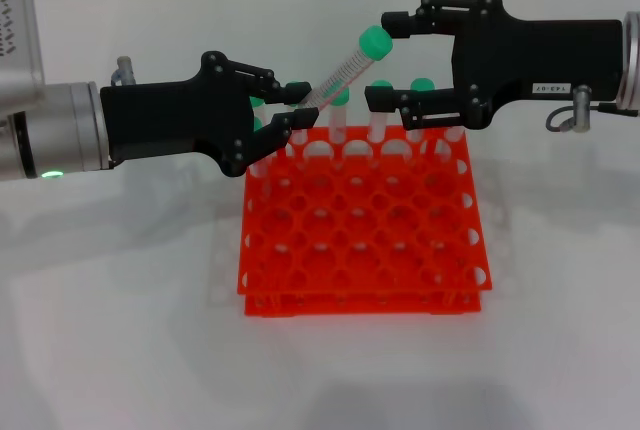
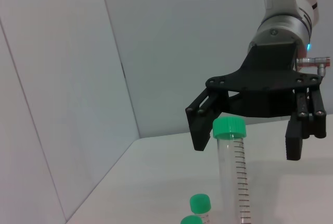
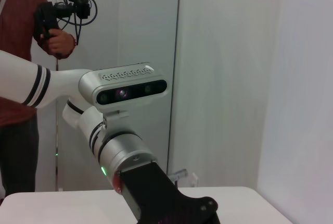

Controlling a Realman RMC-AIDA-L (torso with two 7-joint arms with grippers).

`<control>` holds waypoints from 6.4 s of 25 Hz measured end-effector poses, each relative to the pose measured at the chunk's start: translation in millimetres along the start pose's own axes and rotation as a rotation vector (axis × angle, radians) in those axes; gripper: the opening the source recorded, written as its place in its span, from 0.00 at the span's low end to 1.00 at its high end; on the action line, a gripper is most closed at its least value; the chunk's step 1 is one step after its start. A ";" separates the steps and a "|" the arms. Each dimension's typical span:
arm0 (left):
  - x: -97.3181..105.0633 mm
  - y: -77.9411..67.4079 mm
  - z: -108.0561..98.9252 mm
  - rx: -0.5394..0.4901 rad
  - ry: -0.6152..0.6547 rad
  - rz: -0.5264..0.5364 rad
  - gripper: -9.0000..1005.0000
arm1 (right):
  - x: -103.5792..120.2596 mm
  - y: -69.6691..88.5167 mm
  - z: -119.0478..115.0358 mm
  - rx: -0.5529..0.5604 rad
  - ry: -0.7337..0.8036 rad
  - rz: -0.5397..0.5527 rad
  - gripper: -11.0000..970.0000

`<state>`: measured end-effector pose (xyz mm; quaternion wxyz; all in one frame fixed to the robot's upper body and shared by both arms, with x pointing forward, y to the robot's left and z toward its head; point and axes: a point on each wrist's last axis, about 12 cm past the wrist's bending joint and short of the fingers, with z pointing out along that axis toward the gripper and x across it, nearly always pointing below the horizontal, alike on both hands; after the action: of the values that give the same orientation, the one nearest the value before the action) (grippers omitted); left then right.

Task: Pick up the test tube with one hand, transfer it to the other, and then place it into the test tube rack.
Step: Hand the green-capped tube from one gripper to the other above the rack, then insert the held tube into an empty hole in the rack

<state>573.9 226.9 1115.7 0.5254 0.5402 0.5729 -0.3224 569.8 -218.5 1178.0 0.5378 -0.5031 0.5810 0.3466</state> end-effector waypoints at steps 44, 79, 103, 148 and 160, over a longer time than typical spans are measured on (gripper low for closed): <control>0.9 0.4 0.6 -0.006 0.007 0.002 0.11 | -6.5 -2.9 12.8 -0.016 -0.003 -0.015 0.44; 1.4 0.2 3.2 0.003 0.009 -0.004 0.10 | -13.4 -3.3 19.4 -0.042 -0.002 -0.022 0.26; 2.3 -2.8 9.8 0.029 0.021 -0.013 0.12 | -20.3 -1.8 23.5 -0.063 -0.004 -0.036 0.27; -0.3 -30.6 -123.9 -0.132 0.414 -0.499 0.87 | -6.5 9.6 39.6 -0.083 0.008 0.050 0.27; 10.7 -39.4 -122.1 -0.092 0.460 -0.447 0.87 | -5.9 6.3 56.3 -0.031 0.031 0.053 0.27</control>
<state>506.6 336.1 1126.9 0.3221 0.4354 0.7950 -0.2732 578.8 -162.5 1172.7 0.5117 -0.5011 0.5968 0.3619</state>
